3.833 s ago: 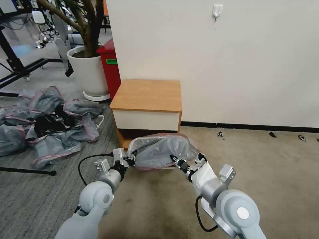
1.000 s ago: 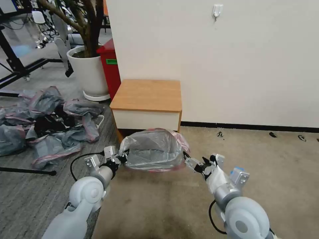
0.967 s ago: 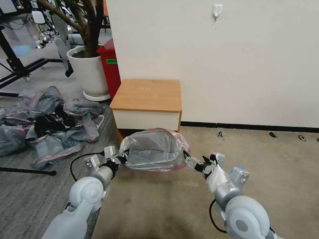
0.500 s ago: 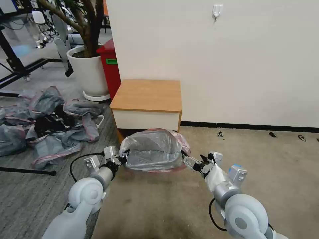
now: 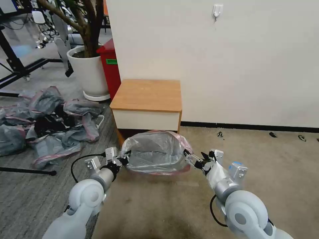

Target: Pick up the garbage bag from the table and place it over the trash can.

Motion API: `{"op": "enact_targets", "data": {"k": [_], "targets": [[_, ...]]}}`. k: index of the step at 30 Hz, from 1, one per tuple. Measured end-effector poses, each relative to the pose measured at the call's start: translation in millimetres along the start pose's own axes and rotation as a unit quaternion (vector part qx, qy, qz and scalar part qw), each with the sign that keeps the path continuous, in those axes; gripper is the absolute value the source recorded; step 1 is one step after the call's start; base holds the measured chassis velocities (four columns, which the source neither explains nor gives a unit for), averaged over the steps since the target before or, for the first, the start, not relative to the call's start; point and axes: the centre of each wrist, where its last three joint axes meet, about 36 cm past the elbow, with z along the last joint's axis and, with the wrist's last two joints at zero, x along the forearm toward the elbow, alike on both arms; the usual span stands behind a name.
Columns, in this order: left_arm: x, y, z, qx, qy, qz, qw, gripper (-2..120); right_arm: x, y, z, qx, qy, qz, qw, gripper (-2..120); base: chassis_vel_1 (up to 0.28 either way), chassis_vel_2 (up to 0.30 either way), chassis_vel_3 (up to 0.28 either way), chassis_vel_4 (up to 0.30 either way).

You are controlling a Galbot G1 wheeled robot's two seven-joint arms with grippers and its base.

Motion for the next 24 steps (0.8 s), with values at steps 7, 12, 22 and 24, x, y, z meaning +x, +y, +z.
{"op": "enact_targets", "data": {"k": [7,12,22,24], "targets": [[3.1,-2.8,-0.1,-0.005,0.002,0.005,1.0,3,-3.2,-5.9,-5.3,0.022,0.0,-0.005,1.0,73,0.0,0.0,0.0,0.0],[3.7,-3.1,0.2,-0.008,0.004,0.006,0.9999,3,-3.7,-8.6,-6.1,0.03,0.003,-0.008,1.0,56,0.0,0.0,0.0,0.0],[2.9,-2.7,2.2,-0.016,0.01,0.006,0.9998,3,-2.2,-13.3,-6.0,0.044,0.006,-0.01,0.999,21,0.0,0.0,0.0,0.0],[2.8,-3.1,2.7,-0.017,0.011,0.007,0.9998,3,-3.1,-15.0,-6.5,0.047,0.007,-0.013,0.999,15,0.0,0.0,0.0,0.0]]}}
